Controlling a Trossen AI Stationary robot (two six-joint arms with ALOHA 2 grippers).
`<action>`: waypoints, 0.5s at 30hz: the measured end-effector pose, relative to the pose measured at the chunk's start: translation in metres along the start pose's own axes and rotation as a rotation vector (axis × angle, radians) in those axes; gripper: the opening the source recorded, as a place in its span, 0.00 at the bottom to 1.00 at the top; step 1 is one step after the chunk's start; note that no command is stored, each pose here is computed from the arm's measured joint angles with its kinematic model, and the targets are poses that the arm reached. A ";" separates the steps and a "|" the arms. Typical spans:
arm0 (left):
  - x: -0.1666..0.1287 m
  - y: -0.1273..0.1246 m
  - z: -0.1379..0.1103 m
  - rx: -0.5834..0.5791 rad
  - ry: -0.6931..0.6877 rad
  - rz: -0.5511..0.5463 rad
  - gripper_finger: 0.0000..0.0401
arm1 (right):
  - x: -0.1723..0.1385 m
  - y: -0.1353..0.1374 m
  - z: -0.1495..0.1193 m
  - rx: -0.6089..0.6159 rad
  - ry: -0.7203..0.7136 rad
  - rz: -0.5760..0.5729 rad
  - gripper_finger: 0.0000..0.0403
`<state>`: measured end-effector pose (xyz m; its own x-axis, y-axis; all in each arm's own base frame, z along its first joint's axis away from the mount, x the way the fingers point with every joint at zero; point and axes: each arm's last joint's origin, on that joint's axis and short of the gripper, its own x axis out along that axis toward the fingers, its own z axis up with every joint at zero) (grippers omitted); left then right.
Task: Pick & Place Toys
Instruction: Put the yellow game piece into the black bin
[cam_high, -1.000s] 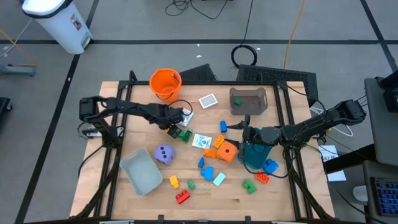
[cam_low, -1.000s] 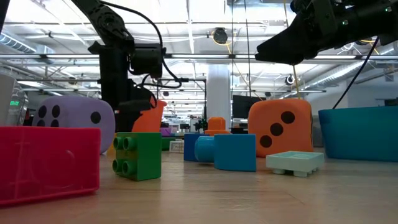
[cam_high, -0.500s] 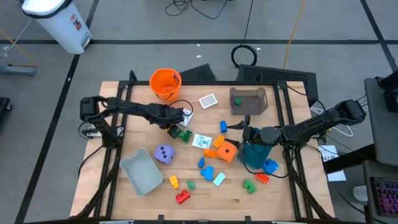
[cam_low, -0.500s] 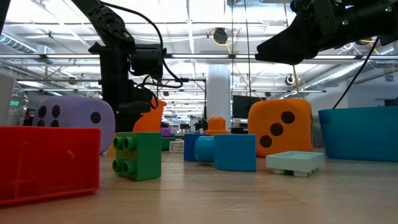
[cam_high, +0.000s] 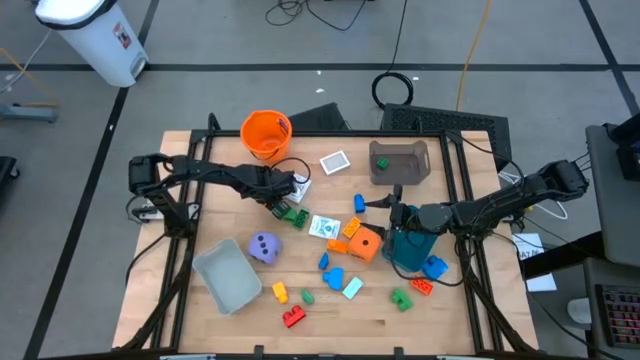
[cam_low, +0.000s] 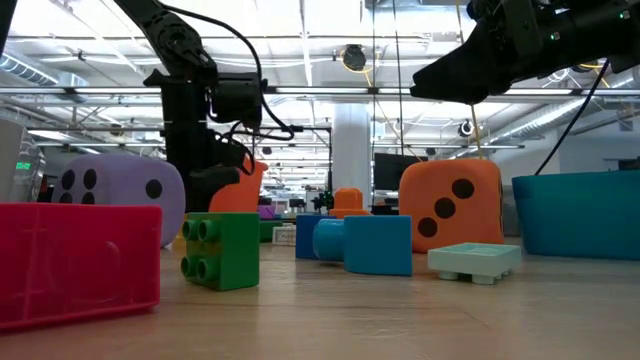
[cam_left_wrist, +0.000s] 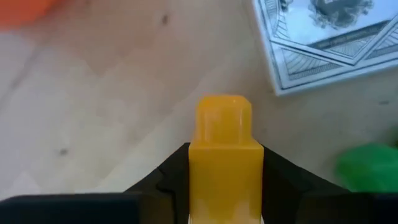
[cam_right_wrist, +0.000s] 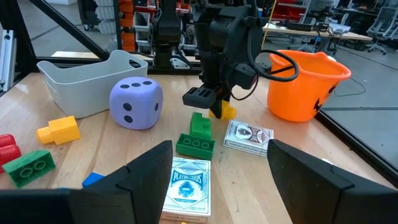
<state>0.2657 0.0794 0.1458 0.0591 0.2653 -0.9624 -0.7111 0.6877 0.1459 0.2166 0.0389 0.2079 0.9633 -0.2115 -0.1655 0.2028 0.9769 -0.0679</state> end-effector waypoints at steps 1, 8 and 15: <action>-0.002 0.002 0.000 0.007 -0.007 0.000 0.34 | 0.000 0.000 0.000 0.000 0.000 0.000 0.63; -0.043 0.018 0.001 -0.004 -0.115 -0.091 0.37 | 0.000 0.000 0.005 -0.028 -0.049 0.000 0.63; -0.104 0.022 -0.005 0.090 -0.391 -0.351 0.40 | -0.002 -0.001 0.021 -0.075 -0.210 0.031 0.63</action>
<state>0.2404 0.0642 0.2479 0.5519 0.2289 -0.8019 -0.5395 0.8312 -0.1341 0.2185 0.0395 0.2291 0.9859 -0.1628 0.0393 0.1667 0.9759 -0.1406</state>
